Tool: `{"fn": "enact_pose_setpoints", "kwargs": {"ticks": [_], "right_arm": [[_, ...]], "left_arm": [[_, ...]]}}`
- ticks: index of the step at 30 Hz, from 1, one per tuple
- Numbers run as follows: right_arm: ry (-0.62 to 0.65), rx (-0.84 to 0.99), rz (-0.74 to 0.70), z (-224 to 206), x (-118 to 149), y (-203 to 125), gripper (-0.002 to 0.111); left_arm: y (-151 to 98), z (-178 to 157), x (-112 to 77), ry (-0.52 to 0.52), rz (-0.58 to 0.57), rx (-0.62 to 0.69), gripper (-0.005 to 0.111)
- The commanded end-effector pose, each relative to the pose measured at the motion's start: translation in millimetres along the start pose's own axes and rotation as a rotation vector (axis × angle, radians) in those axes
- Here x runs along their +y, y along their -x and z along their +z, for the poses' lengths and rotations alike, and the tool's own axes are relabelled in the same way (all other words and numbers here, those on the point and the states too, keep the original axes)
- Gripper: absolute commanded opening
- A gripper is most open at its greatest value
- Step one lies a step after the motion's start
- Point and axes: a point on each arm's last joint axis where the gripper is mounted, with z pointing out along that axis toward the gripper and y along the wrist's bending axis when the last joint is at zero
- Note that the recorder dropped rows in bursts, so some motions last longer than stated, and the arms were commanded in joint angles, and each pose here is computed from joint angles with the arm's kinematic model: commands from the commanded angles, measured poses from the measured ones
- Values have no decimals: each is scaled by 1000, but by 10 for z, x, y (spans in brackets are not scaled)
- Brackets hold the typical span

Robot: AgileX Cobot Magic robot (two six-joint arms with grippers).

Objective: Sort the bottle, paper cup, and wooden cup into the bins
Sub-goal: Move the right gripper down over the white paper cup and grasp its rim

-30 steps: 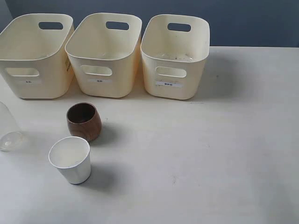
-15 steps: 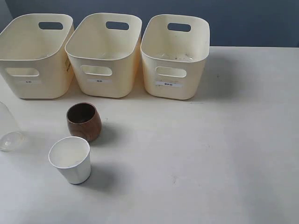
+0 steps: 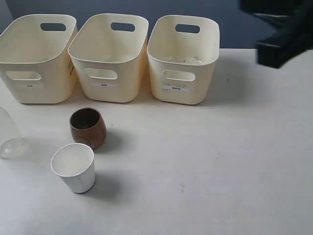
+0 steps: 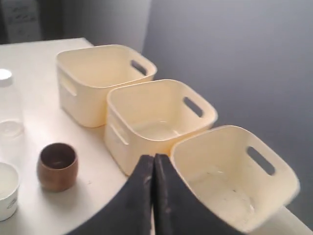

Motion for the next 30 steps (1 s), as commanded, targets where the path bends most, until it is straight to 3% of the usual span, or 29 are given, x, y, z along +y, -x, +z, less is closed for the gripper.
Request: {"fn": "enact_pose_setpoints", "kwargs": {"ticks": [1, 11, 14, 25, 27, 30], "right_arm": [[187, 64, -144, 603, 262, 116, -1], [499, 252, -298, 1563, 976, 35, -1], [544, 304, -352, 1706, 1129, -85, -1], [632, 425, -340, 2068, 1495, -513, -1], [636, 439, -337, 2102, 1513, -562, 4], [641, 454, -314, 2152, 1542, -624, 22]], "left_arm": [[15, 1, -1, -2, -1, -12, 0], [15, 1, -1, -2, -1, -12, 0], [15, 1, -1, -2, -1, -12, 0], [15, 1, -1, -2, -1, -12, 0], [15, 1, -1, -2, -1, -12, 0], [15, 1, -1, -2, -1, -12, 0]]}}
